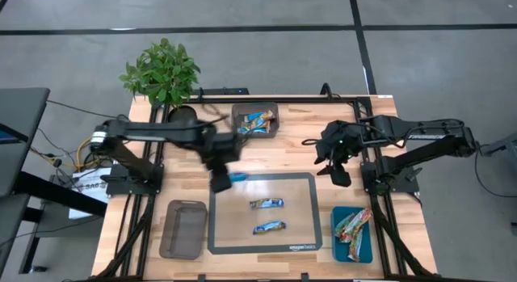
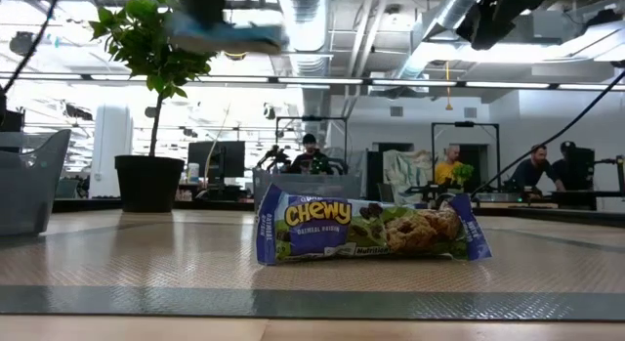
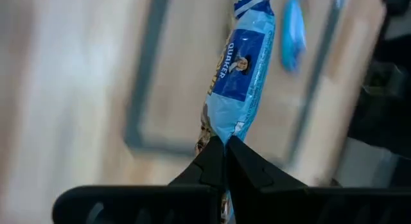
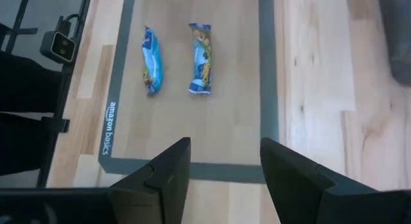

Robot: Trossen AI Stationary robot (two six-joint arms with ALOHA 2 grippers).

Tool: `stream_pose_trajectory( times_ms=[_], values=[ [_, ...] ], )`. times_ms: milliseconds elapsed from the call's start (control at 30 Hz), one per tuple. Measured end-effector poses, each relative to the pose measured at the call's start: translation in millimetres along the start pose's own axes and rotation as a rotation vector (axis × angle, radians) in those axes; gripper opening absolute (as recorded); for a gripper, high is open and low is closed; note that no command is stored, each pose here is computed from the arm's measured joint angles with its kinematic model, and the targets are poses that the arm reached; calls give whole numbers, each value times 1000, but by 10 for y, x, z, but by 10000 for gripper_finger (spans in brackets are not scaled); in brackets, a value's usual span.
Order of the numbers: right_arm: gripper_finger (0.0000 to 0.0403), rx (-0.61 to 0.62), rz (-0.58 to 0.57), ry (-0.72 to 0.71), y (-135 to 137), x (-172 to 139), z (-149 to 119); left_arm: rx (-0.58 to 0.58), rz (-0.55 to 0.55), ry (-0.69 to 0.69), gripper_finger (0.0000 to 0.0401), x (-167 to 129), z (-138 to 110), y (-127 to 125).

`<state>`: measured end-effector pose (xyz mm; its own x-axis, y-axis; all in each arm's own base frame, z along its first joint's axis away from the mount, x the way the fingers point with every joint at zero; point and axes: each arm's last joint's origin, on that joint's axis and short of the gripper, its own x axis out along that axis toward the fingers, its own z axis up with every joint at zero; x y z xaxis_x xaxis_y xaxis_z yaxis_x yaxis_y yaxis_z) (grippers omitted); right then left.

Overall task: Pick and place Granola Bars by type
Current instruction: Put the blue granola bar into the bottom black transparent bin

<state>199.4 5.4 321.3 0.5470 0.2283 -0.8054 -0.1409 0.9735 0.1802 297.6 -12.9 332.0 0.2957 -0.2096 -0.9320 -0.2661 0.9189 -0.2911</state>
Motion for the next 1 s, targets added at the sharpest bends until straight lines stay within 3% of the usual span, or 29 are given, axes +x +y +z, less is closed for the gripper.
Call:
stream_pose_trajectory(
  times_ms=[233, 400, 567, 833, 1000],
  values=[
    [177, -122, -5, -85, -18, 61, 126, -384, 36, 155, 0, -270, -626, -395],
    [177, -207, -26, -195, -43, 69, 252, -640, 100, 227, 0, -240, -918, -686],
    [177, -208, -54, -275, -110, 44, 328, -850, 164, 244, 0, -163, -1152, -906],
    [177, -185, -81, -288, -199, 22, 335, -979, 240, 316, 4, 34, -1438, -1045],
    [177, -197, -85, -287, -204, 20, 333, -940, 232, 287, 43, 59, -1430, -1038]
  ],
)
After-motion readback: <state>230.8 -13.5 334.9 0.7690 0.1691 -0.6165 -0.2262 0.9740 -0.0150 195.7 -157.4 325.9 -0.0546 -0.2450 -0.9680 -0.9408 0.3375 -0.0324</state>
